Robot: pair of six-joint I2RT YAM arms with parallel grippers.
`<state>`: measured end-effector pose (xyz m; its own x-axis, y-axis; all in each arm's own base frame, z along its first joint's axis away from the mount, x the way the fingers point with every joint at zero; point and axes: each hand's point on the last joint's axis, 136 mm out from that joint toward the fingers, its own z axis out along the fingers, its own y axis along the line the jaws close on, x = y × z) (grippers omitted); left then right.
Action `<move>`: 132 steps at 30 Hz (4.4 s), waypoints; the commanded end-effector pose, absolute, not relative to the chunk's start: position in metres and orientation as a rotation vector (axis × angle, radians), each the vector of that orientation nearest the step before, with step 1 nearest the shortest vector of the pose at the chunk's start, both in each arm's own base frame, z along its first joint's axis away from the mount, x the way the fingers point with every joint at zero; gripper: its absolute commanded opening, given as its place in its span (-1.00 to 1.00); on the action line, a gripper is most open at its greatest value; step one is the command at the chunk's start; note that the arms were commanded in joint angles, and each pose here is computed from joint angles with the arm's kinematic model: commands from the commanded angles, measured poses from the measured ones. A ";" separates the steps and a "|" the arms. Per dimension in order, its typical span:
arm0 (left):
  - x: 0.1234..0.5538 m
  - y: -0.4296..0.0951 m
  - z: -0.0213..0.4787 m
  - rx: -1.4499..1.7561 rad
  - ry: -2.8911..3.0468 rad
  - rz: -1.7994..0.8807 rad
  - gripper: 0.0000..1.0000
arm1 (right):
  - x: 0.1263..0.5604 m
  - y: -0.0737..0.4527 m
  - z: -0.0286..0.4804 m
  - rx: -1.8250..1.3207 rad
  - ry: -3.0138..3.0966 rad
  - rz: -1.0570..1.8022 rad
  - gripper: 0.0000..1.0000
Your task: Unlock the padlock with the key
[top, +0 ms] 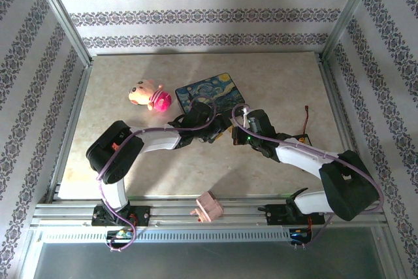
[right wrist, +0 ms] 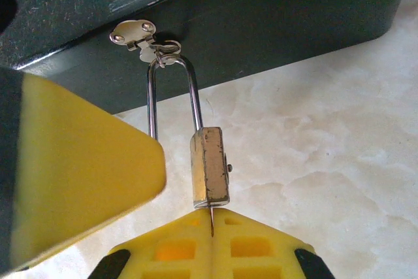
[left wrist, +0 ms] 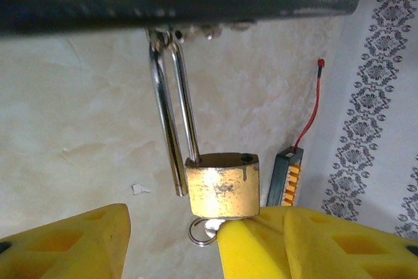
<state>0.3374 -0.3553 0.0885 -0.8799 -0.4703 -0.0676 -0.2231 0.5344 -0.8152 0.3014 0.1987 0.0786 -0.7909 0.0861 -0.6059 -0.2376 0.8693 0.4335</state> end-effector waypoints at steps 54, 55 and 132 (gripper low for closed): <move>0.358 -0.368 0.072 -0.493 2.509 -1.153 -0.39 | 0.310 0.214 0.075 -0.053 2.359 0.685 -0.45; 0.358 -0.369 0.072 -0.492 2.509 -1.155 -0.40 | 0.311 0.213 0.075 -0.052 2.357 0.678 -0.42; 0.388 -0.158 0.136 -0.344 2.339 -0.188 0.99 | 0.341 0.203 0.049 -0.273 2.441 0.498 -1.00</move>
<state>0.3811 -0.1644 0.1382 -0.6774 -0.3421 -0.6512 -0.1886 0.9365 -0.2957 0.3412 0.2051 0.0387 -0.7881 -0.1202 -0.6038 -0.3346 0.9068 0.2563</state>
